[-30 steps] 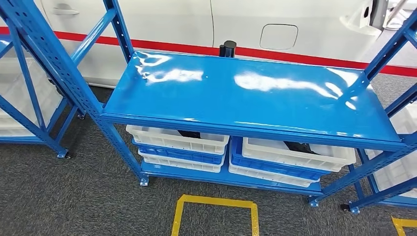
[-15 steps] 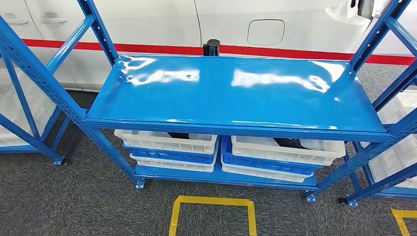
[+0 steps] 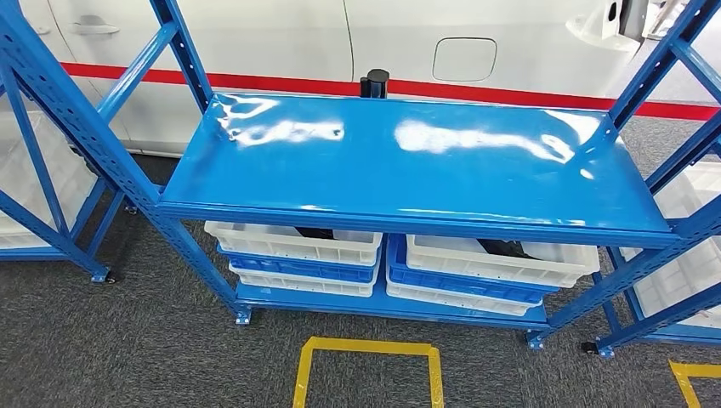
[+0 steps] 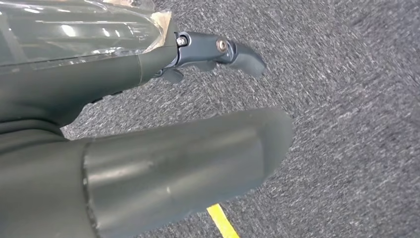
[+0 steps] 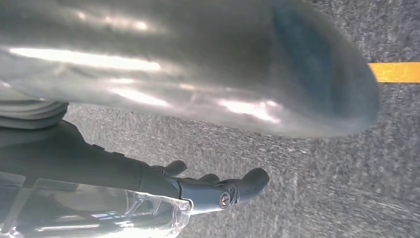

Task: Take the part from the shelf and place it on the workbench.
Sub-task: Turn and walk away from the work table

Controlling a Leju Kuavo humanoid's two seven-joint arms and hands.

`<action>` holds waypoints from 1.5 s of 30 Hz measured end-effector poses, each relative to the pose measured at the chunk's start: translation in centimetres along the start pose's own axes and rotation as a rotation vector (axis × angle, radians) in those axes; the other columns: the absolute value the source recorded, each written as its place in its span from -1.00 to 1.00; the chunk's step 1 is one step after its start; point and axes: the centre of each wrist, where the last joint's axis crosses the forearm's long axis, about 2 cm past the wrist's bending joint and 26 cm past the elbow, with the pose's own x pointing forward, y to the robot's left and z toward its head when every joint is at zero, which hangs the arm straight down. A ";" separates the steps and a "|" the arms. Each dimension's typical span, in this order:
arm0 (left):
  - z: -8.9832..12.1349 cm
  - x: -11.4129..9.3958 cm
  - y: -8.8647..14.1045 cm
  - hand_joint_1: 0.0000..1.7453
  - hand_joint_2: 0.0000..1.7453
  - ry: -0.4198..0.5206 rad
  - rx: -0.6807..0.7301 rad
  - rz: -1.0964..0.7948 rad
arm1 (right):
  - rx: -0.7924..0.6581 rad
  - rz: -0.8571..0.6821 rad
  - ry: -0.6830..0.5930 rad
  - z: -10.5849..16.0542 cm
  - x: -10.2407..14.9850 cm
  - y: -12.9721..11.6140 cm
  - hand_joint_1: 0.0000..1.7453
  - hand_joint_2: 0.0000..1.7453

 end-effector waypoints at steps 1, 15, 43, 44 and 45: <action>0.0 -0.1 0.1 -1.00 -1.00 0.002 0.000 -0.001 | -0.001 0.001 0.002 0.0 -0.1 0.0 -1.00 -1.00; 0.2 -0.4 0.0 -1.00 -1.00 0.007 -0.006 -0.012 | -0.008 0.002 0.007 -0.2 -0.2 -0.3 -1.00 -1.00; 0.7 -0.7 -0.6 -1.00 -1.00 0.010 -0.018 -0.018 | -0.024 -0.003 0.019 -0.3 -0.5 -0.5 -1.00 -1.00; 0.7 -0.6 -0.7 -1.00 -1.00 0.009 -0.017 -0.019 | -0.024 -0.004 0.018 -0.3 -0.4 -0.5 -1.00 -1.00; 0.7 -0.7 -0.7 -1.00 -1.00 0.009 -0.016 -0.020 | -0.023 -0.004 0.018 -0.3 -0.4 -0.5 -1.00 -1.00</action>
